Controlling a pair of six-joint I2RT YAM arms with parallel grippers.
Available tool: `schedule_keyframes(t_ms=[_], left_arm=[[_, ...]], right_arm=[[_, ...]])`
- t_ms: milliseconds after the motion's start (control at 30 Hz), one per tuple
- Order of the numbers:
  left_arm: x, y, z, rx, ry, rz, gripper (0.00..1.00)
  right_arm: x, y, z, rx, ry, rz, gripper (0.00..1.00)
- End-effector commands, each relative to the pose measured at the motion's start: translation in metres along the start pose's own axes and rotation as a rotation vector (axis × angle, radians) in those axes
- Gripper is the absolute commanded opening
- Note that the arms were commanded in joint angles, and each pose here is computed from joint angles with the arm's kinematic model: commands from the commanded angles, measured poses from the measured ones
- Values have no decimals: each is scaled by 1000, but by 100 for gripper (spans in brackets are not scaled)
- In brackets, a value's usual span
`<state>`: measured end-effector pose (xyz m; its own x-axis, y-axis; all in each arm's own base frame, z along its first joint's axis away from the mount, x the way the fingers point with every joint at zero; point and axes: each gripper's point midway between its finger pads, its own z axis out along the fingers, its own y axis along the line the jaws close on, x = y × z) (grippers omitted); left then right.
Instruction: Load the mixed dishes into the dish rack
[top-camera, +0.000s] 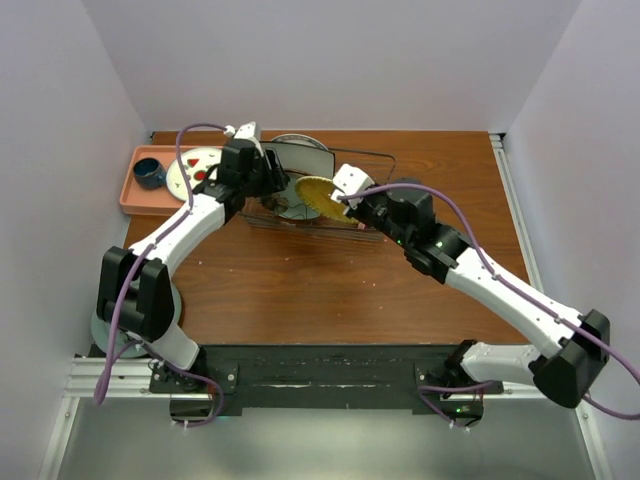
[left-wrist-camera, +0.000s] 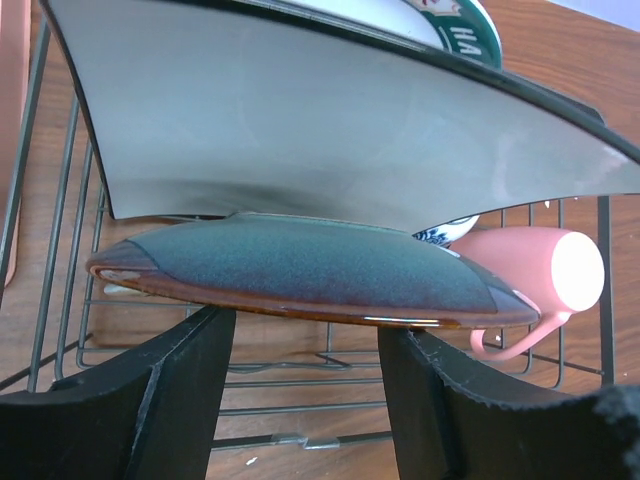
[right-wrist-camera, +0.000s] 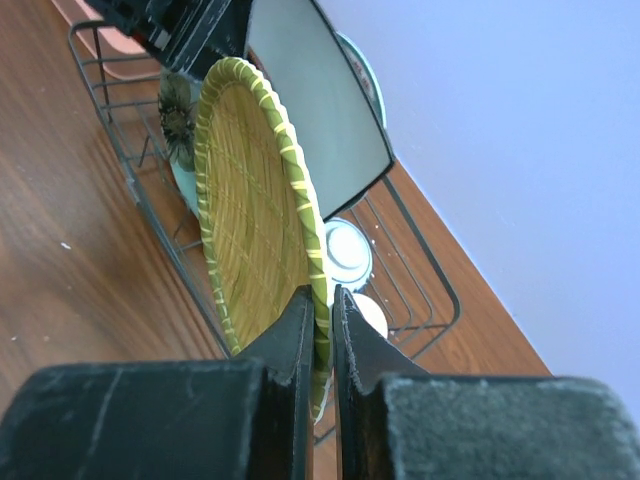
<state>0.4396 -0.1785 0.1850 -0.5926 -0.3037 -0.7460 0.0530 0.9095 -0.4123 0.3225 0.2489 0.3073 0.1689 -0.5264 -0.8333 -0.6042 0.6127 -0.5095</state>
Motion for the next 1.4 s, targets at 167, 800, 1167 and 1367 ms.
schedule_keyframes(t_ms=[167, 800, 1167, 1367], left_arm=[[-19, -2, -9, 29, -38, 2, 64], [-25, 43, -36, -152, -56, -47, 68], [-38, 50, -61, -180, -107, -48, 69], [-32, 44, -54, -128, -89, -47, 70]], right_arm=[[-48, -22, 28, 75, -163, -37, 0], [-32, 2, 95, 29, -161, -117, 0], [-30, 21, 124, -56, -161, -128, 0], [-17, 31, 141, -89, -117, -130, 0]])
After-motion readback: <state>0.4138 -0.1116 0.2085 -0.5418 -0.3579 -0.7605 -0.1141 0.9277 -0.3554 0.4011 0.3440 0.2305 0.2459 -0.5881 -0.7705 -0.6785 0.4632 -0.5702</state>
